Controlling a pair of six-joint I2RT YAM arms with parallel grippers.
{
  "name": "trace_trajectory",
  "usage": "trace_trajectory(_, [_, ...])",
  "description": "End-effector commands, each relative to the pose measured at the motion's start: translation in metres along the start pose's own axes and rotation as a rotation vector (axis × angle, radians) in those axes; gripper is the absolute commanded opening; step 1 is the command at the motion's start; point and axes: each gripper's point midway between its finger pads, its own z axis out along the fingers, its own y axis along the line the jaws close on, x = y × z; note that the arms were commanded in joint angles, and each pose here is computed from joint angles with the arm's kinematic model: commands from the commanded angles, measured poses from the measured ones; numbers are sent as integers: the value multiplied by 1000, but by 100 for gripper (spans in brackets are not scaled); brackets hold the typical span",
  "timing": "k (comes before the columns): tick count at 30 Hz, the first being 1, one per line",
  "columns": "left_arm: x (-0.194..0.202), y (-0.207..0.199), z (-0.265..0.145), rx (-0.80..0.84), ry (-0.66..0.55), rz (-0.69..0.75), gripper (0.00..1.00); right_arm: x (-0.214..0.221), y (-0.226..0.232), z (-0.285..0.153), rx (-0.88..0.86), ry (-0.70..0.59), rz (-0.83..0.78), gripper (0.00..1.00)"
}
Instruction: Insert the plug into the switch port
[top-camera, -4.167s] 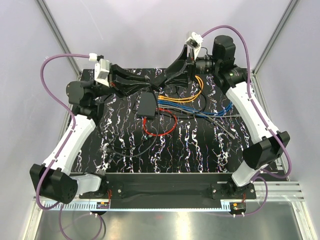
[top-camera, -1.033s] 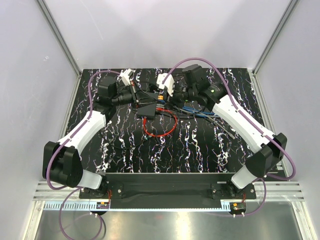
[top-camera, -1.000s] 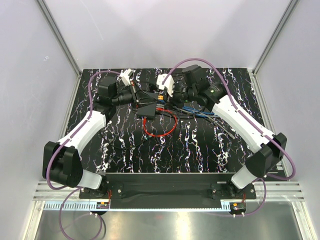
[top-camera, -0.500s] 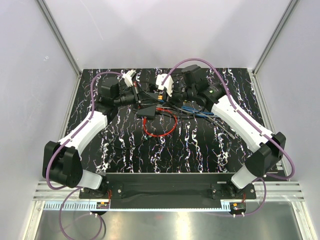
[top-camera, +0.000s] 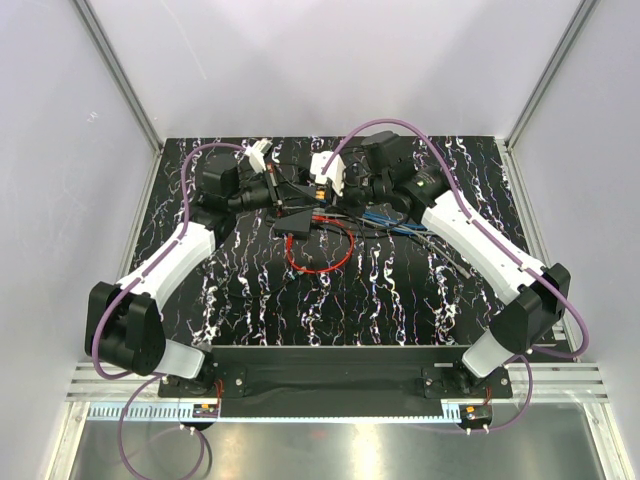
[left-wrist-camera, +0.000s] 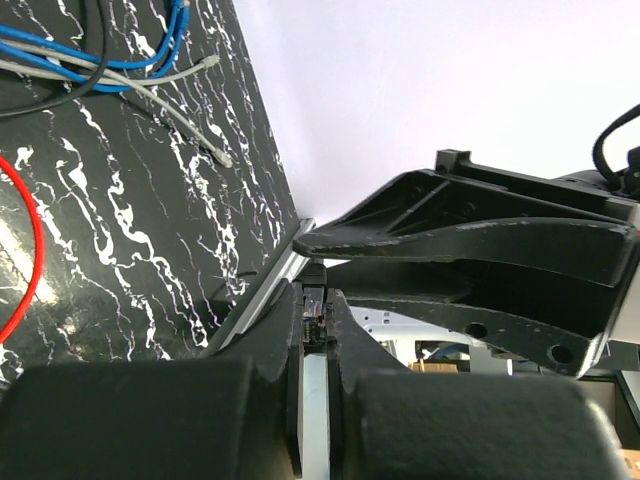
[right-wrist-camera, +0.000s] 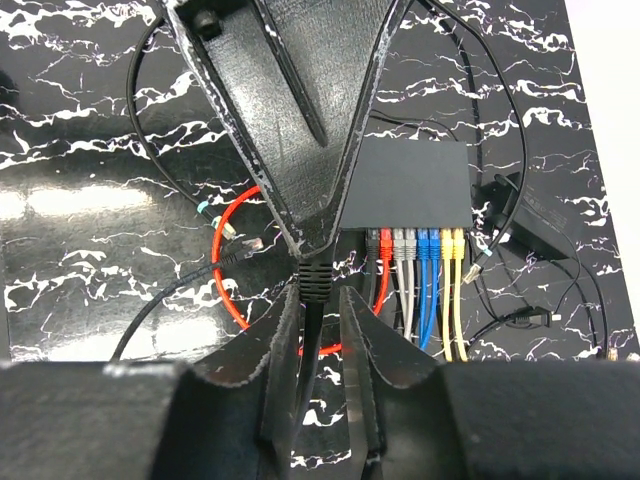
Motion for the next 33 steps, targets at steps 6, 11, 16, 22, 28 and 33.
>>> trace_trajectory(6, [1, -12, 1, 47, 7, 26, 0, -3, -3, -3, 27, -4, -49, 28])
trace_trajectory(11, [2, -10, 2, 42, 6, 28, 0, -3, -6, -5, 53, -4, -51, 0])
trace_trajectory(16, [-6, -3, -2, 18, -18, 70, 39, 9, -11, -5, 87, 30, -54, 0])
trace_trajectory(22, [-63, 34, -22, -144, -157, 198, 53, 63, -21, 7, 76, 118, 33, 0])
trace_trajectory(28, [-87, 90, -27, -349, -133, 274, 53, 124, -40, 37, 45, 235, 127, 0])
trace_trajectory(33, [-100, 145, -26, -459, -113, 234, 54, 151, -50, 67, 37, 277, 173, 0])
